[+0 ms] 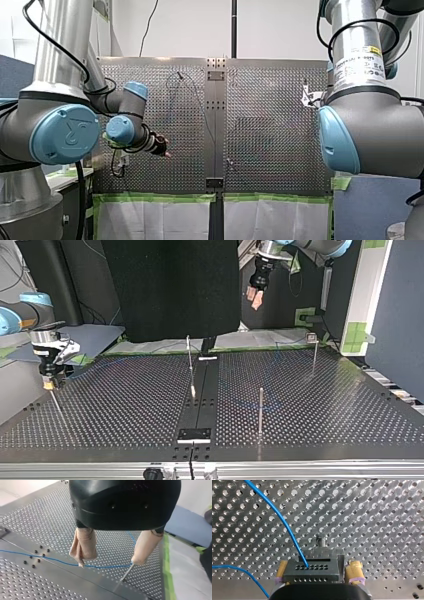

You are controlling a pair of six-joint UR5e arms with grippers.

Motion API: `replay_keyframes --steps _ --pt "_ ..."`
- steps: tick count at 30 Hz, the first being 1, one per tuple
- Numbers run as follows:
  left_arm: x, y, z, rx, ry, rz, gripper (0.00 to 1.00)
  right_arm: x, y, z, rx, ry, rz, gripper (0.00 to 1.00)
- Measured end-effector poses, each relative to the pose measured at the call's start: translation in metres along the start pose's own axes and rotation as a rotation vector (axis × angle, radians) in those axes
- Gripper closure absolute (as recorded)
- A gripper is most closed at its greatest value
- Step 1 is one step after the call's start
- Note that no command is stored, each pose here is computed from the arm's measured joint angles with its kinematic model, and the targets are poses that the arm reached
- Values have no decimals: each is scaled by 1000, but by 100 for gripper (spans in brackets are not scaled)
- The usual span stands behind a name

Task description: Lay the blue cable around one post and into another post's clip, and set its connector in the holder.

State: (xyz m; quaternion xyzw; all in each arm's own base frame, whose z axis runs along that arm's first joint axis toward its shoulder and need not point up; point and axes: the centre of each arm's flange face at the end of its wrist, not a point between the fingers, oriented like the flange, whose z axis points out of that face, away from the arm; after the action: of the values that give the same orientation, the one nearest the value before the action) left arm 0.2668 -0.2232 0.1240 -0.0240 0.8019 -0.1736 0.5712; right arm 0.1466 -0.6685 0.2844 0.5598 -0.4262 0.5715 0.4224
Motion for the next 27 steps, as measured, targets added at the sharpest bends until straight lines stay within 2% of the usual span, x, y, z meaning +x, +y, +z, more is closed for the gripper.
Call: replay_keyframes --steps 9,27 --pt "-8 -3 8 28 -82 22 0 0 0 0 0 0 0 0" --pt "-30 -10 24 58 -277 190 0 0 0 0 0 0 0 0"
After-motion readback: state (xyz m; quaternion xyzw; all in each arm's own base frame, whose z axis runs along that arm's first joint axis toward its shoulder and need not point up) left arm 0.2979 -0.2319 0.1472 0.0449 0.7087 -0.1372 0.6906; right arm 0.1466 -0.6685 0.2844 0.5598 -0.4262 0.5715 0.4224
